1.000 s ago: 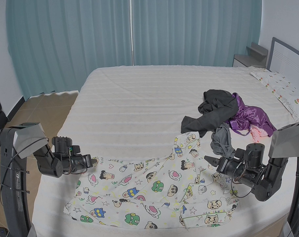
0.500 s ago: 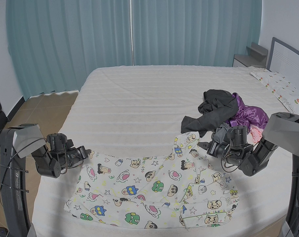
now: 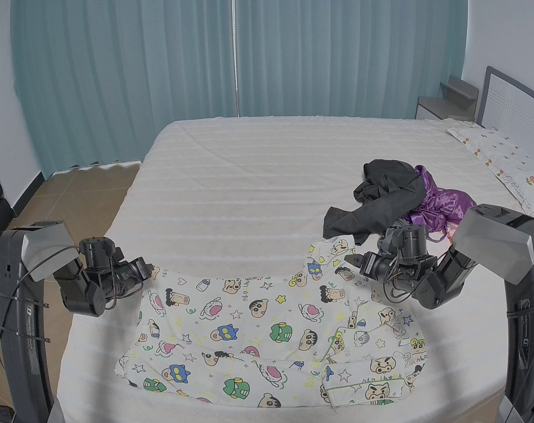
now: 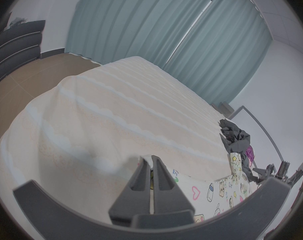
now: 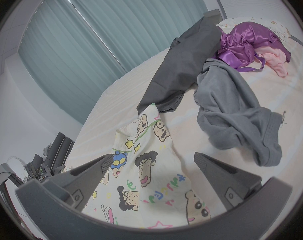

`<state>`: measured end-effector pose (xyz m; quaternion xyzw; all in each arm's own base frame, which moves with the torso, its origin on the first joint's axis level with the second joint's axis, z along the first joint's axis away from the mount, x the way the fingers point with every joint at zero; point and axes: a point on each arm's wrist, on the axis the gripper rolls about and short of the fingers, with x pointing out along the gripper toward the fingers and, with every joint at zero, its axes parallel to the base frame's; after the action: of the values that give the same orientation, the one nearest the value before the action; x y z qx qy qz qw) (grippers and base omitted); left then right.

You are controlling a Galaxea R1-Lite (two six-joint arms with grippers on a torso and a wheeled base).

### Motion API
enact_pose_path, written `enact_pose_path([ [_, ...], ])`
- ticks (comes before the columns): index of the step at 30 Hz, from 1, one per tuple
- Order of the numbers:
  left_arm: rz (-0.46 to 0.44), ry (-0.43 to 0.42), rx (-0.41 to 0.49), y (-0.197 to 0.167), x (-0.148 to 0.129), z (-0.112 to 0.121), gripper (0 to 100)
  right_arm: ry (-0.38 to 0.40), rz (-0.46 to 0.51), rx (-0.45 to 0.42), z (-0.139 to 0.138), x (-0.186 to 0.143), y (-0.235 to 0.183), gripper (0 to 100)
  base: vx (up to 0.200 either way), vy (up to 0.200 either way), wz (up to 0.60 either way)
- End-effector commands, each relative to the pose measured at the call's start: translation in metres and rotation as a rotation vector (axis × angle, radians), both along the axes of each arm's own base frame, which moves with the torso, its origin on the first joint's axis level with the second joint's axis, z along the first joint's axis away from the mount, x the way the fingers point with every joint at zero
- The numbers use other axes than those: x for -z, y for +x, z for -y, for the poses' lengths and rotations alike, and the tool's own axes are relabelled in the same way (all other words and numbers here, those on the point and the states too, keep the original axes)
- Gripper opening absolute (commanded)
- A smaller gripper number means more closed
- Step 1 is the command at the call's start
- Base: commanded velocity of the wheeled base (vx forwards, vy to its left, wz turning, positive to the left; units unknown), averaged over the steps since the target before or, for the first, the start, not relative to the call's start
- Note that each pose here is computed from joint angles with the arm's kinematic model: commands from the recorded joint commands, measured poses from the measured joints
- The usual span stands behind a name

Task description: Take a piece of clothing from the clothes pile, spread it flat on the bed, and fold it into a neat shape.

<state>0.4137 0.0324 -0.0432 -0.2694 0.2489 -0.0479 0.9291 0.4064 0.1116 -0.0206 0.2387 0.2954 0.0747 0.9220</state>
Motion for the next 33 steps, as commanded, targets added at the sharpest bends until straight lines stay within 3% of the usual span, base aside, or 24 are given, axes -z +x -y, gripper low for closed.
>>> enact_pose_path([
  [1, 0.022, -0.007, -0.022, 0.004, -0.002, -0.001, 0, -0.006, -0.014, -0.012, -0.004, 0.011, 0.003, 100, 0.000, 0.000, 0.00],
  [15, 0.025, -0.014, -0.028, 0.005, 0.002, -0.002, 0, -0.052, -0.058, -0.100, -0.009, 0.021, -0.002, 100, 0.000, 0.000, 0.00],
  [16, 0.023, -0.014, -0.028, 0.004, 0.002, -0.002, 0, -0.051, -0.058, -0.102, -0.009, 0.021, -0.001, 0, 0.000, 0.000, 0.00],
  [24, 0.020, -0.015, -0.027, 0.003, 0.001, -0.001, 0, -0.027, -0.025, -0.121, -0.007, 0.019, 0.000, 0, 0.000, 0.000, 0.00],
  [33, 0.044, -0.014, -0.029, 0.002, -0.011, -0.002, 0, 0.047, 0.055, -0.159, 0.014, 0.023, -0.012, 0, 0.000, 0.000, 0.00],
])
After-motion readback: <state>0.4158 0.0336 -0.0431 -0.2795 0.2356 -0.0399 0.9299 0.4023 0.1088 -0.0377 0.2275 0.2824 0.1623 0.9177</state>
